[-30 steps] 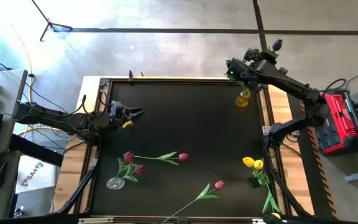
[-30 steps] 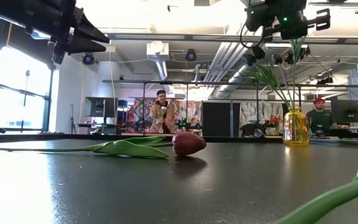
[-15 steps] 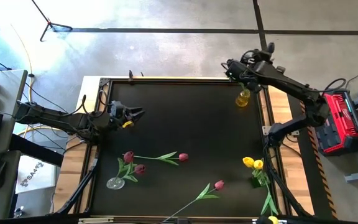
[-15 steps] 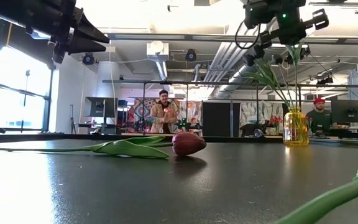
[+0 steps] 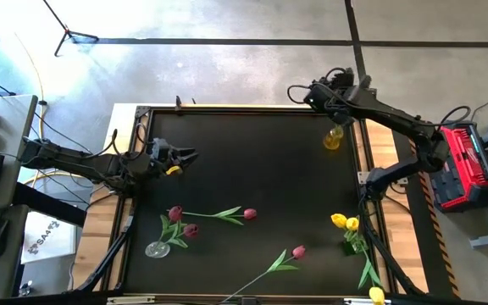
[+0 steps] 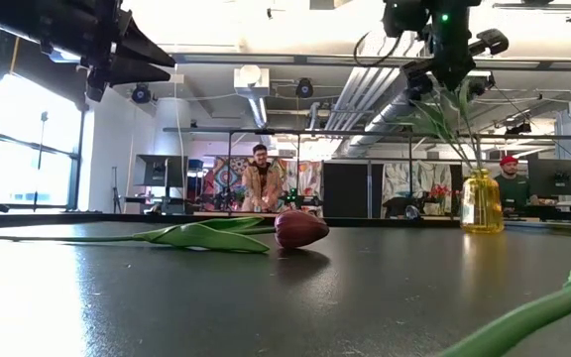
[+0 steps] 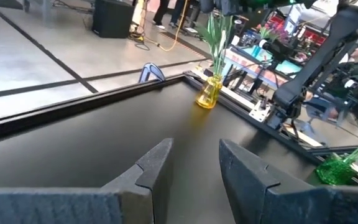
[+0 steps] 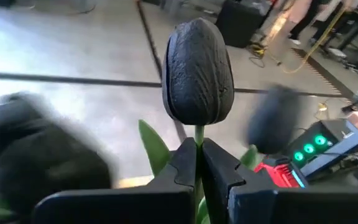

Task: Sort flowers into vase by color
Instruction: Put the black flower into the yellow vase, then put the top red flower into the transparent vase

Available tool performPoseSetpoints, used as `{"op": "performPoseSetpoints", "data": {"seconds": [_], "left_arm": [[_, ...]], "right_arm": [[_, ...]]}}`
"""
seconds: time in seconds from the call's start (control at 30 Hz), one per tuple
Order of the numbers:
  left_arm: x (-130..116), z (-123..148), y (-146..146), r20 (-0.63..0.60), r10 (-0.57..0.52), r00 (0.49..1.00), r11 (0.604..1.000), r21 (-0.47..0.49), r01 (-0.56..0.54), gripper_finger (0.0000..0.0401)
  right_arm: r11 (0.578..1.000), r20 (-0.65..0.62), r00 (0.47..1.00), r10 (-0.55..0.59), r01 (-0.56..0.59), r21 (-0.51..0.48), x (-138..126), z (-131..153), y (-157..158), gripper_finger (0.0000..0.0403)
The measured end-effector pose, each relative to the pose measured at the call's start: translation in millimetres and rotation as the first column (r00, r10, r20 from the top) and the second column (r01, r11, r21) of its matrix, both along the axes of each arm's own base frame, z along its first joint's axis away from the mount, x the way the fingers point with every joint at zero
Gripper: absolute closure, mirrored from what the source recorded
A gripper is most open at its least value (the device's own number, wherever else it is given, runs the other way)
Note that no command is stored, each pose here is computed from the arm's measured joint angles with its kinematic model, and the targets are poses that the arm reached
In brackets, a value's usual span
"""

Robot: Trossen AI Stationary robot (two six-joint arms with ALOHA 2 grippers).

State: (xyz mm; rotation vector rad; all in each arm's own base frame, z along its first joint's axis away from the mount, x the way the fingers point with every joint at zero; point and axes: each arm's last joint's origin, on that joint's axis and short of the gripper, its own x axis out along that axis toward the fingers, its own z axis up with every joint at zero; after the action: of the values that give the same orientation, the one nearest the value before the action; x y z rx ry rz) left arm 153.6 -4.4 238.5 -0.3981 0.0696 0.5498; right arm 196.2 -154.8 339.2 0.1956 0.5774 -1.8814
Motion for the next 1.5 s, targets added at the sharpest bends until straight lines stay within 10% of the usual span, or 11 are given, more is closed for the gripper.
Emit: {"op": "performPoseSetpoints", "data": {"seconds": [0.77,1.5], "left_arm": [[0,0,-1,0.008,-0.026,1.000,0.999,-0.021,0.027,0.0284],[10,-9,-6,-0.076,-0.186,0.980,0.982,-0.029,0.184,0.0284]], "right_arm": [[0.977,-0.116,0.973,0.198,-0.186,0.108,14,0,22,0.0400],[0.940,0.156,0.928,0.339,-0.342,-0.008,-18,37,87,0.0236]]}}
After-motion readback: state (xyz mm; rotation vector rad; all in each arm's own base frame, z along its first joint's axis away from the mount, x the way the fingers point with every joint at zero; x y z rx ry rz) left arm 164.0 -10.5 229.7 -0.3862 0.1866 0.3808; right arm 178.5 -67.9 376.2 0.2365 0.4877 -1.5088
